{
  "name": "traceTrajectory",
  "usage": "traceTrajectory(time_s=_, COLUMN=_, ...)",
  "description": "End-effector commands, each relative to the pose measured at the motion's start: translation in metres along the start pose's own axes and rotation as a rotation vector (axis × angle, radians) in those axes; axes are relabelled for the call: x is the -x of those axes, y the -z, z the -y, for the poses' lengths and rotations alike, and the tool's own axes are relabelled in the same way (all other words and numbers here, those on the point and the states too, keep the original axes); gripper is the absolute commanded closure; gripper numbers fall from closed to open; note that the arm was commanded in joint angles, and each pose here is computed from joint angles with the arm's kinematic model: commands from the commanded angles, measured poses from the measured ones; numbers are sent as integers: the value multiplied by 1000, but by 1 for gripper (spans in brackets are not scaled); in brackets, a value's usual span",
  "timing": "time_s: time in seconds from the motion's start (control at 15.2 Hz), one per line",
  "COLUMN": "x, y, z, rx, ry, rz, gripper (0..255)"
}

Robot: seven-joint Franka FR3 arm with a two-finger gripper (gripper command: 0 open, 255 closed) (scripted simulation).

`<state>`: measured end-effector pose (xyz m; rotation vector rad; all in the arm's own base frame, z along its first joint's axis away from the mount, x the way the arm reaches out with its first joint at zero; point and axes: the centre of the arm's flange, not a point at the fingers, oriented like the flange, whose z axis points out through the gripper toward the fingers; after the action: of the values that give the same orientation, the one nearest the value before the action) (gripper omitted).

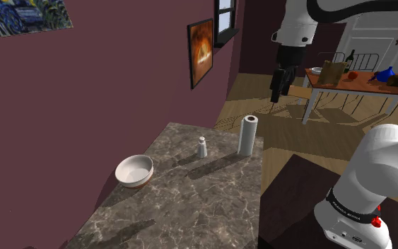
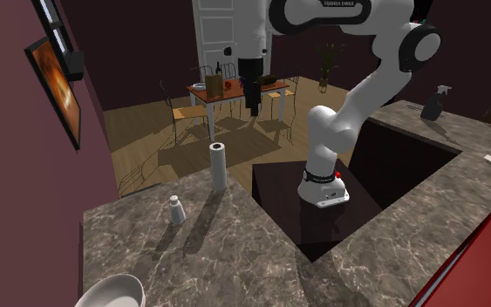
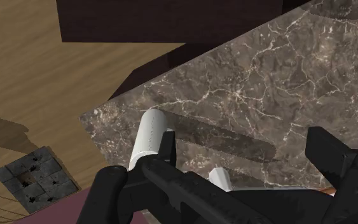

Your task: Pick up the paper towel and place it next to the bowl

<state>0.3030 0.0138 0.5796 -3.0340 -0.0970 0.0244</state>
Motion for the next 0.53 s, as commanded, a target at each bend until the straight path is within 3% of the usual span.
traceTrajectory(time_s=0.0, x=0, y=0, z=0, rx=0, ry=0, rz=0, gripper=0)
traceTrajectory(time_s=0.46, x=-52, y=-65, z=-40, rx=22, ry=-4, rz=19, gripper=0)
